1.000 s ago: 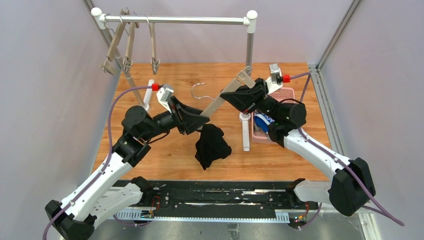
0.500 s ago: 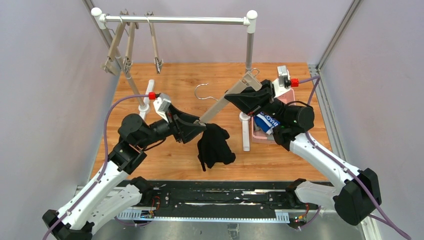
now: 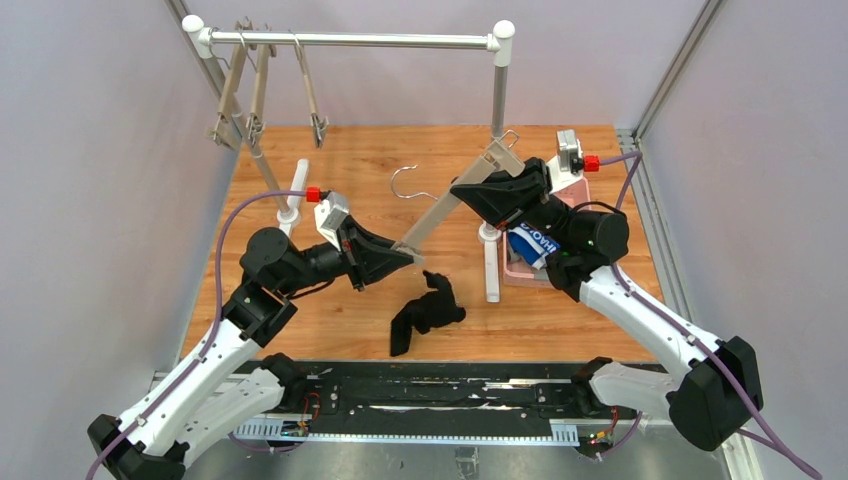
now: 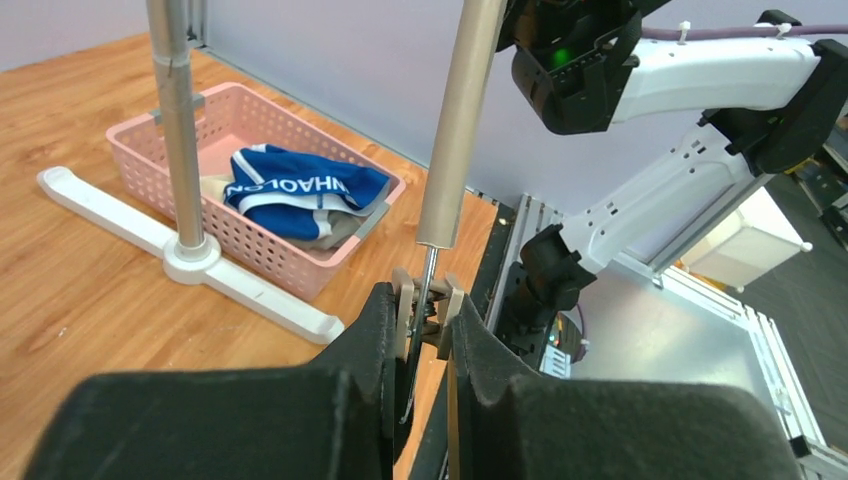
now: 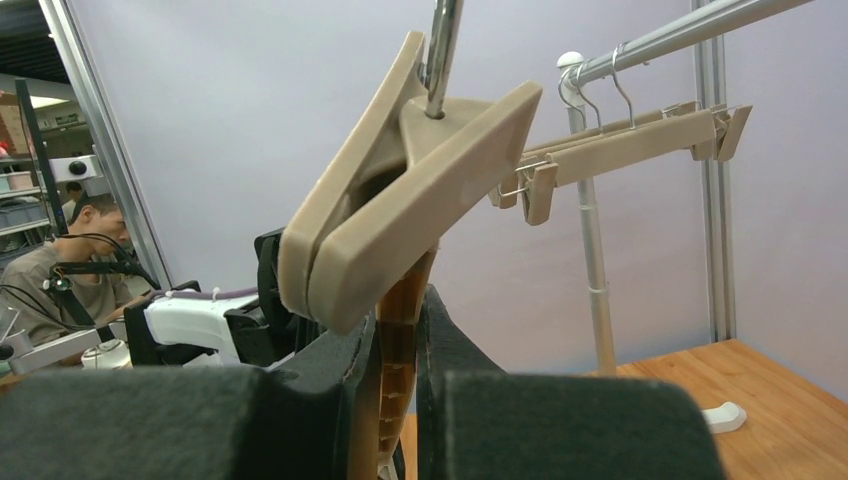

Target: Remove the underwear clipped to the hanger

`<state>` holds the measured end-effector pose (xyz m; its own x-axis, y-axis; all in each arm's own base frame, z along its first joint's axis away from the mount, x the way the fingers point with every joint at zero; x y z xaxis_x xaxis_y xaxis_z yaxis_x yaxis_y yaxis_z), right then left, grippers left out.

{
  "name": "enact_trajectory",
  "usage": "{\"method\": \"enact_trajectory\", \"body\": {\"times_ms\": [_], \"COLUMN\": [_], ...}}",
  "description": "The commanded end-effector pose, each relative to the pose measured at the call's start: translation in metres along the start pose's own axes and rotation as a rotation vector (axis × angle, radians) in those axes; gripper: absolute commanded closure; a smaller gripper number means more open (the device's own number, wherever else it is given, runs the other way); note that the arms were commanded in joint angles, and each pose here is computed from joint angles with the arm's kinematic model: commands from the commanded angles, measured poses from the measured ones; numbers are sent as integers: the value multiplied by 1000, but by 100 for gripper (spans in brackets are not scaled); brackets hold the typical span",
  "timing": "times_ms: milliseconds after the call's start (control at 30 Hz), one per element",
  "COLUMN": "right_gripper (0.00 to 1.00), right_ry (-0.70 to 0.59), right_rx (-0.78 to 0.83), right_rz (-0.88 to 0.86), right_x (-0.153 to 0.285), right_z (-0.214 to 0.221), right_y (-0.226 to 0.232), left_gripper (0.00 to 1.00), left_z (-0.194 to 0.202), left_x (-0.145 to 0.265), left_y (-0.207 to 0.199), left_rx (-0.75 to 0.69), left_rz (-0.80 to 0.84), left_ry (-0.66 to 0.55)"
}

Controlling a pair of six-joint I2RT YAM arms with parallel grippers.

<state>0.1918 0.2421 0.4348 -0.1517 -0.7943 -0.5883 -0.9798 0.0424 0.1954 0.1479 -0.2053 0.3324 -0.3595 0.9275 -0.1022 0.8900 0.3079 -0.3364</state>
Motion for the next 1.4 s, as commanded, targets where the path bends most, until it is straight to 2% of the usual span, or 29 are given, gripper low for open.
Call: {"method": "enact_trajectory", "body": {"times_ms": [0, 33, 100, 167, 333, 533, 867, 967, 1067, 1167, 1200, 1367], "right_gripper": [100, 100, 100, 100, 100, 100, 100, 100, 100, 100, 100, 100], "right_ry": [-4, 0, 12, 18, 30, 32, 23, 20, 20, 20, 18, 18], "right_rx": [34, 35, 36, 42, 46, 42, 33, 30, 26, 21, 21, 13], "right_rz": [-31, -29, -22, -17, -15, -16, -44, -47, -51, -51, -53, -52], "right_x": [0, 0, 1, 2, 2, 2, -4, -5, -5, -6, -6, -6], "right_z": [-1, 0, 1, 0, 0, 0, -1, -1, 0, 2, 1, 3], "right_y": [6, 7, 6, 6, 8, 8, 11, 11, 11, 11, 12, 12], "left_gripper": [98, 87, 61, 52, 43, 42, 43, 47, 61, 94, 99, 100], "left_z": [-17, -20, -28, -39, -63, -64, -53, -50, -46, -42, -40, -37], "left_x": [0, 1, 3, 4, 4, -6, -22, -25, -27, -30, -31, -33], "left_y": [-9, -11, -15, -20, -31, -26, -11, -8, -5, -3, -1, 0], "left_rx": [-45, -51, -68, -90, -133, -124, -106, -103, -93, -76, -65, -42], "left_rz": [35, 35, 36, 41, 62, 72, 69, 68, 68, 71, 66, 69], "left_ry": [-56, -61, -82, -107, -153, -125, -67, -56, -41, -24, -19, -6]}}
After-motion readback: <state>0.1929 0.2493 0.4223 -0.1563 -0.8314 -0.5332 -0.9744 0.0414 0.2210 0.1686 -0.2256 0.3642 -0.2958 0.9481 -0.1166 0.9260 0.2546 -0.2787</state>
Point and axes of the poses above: each gripper's point midway between its finger pads, its own x axis back along the fingers, its own y axis along the line the jaws close on, z = x × y, the point moved 5 cm from there along x, back along the fingers, and after that the axes turned 1 degree about -x, right-handed, at the moved point
